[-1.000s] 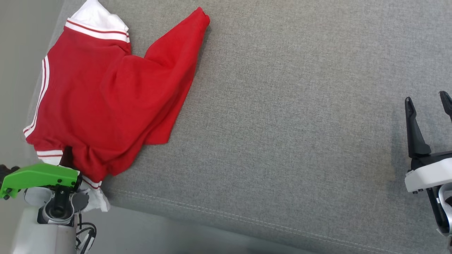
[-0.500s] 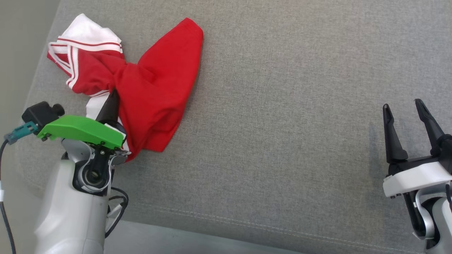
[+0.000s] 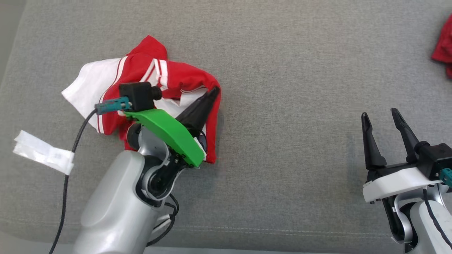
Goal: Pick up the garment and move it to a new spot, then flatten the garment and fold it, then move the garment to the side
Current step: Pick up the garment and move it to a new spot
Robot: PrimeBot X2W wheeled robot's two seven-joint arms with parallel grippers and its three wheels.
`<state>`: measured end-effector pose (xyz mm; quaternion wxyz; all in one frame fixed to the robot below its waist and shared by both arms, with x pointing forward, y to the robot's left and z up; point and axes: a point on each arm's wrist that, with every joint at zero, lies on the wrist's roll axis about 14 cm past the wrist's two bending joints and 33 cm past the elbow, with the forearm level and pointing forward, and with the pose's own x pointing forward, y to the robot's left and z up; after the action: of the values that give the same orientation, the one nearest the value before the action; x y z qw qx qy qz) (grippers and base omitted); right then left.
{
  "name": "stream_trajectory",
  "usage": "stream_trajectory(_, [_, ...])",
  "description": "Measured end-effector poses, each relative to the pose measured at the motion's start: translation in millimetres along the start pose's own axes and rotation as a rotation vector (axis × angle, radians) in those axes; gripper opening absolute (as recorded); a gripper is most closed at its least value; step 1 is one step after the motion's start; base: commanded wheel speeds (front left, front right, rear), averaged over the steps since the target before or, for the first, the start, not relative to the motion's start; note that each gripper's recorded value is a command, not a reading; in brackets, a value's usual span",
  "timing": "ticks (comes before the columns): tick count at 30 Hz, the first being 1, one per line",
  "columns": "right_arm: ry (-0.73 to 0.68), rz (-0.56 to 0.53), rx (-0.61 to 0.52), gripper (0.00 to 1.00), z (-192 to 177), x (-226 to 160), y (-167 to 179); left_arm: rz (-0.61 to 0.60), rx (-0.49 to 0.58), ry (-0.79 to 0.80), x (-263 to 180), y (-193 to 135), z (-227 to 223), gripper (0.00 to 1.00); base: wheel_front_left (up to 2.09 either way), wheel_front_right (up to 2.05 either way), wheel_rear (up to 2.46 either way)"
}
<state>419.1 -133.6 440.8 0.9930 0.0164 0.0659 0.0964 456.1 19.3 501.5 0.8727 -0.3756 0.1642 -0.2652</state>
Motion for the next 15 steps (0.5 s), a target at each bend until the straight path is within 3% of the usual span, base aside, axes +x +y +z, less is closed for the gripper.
stream_trajectory(15, [-0.025,-0.252,0.042,1.0,5,-42,-58,-0.307,0.049,0.418,19,-93,-123,0.0,0.0,0.0,0.0])
